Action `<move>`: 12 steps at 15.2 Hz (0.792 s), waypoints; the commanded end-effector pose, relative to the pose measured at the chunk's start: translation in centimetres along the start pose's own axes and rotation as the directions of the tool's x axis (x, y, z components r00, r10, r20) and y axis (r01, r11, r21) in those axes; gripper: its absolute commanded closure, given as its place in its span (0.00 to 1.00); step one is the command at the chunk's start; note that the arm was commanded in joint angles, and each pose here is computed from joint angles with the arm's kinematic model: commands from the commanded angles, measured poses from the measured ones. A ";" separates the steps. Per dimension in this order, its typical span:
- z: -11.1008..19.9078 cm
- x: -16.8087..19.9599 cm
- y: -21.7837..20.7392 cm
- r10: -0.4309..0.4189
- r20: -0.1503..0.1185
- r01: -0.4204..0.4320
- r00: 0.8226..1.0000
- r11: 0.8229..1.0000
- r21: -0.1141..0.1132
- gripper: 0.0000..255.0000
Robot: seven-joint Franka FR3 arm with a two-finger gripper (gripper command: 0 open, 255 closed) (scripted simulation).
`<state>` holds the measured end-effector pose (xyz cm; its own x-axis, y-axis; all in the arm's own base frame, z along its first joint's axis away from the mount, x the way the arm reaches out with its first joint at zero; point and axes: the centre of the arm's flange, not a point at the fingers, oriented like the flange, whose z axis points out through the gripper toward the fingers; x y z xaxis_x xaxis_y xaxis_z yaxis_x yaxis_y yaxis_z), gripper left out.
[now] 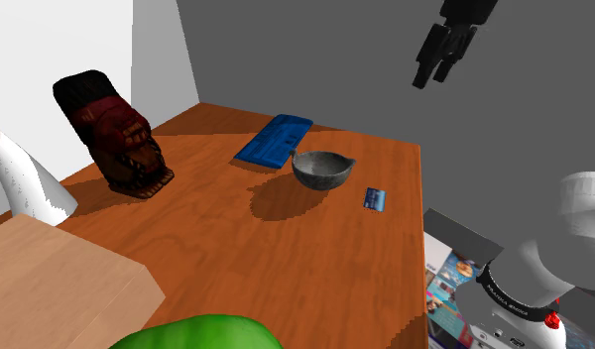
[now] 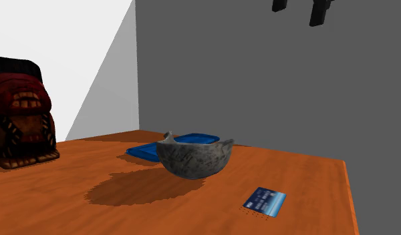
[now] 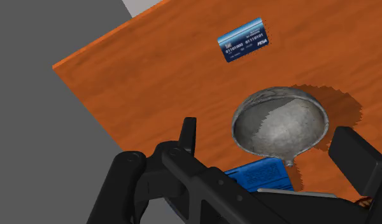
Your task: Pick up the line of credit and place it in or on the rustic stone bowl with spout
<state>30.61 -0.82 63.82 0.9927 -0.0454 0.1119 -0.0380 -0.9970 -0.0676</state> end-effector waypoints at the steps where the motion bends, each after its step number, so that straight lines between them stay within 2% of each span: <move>1: 0.0 0.0 0.0 0.000 0.000 0.000 1.000 1.000 0.000 0.00; 3: 2.6 1.3 0.3 0.103 0.058 -0.104 0.993 0.994 0.016 0.00; 6: 6.7 2.9 0.8 0.252 0.147 -0.259 0.956 0.965 0.028 0.00; 9: 10.9 4.1 1.5 0.391 0.236 -0.408 0.890 0.913 0.027 0.00; 12: 15.3 4.8 2.1 0.514 0.322 -0.546 0.795 0.838 0.010 0.00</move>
<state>36.65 -1.99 50.48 0.8424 -0.4879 -0.2287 -0.5235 -0.8416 -0.1330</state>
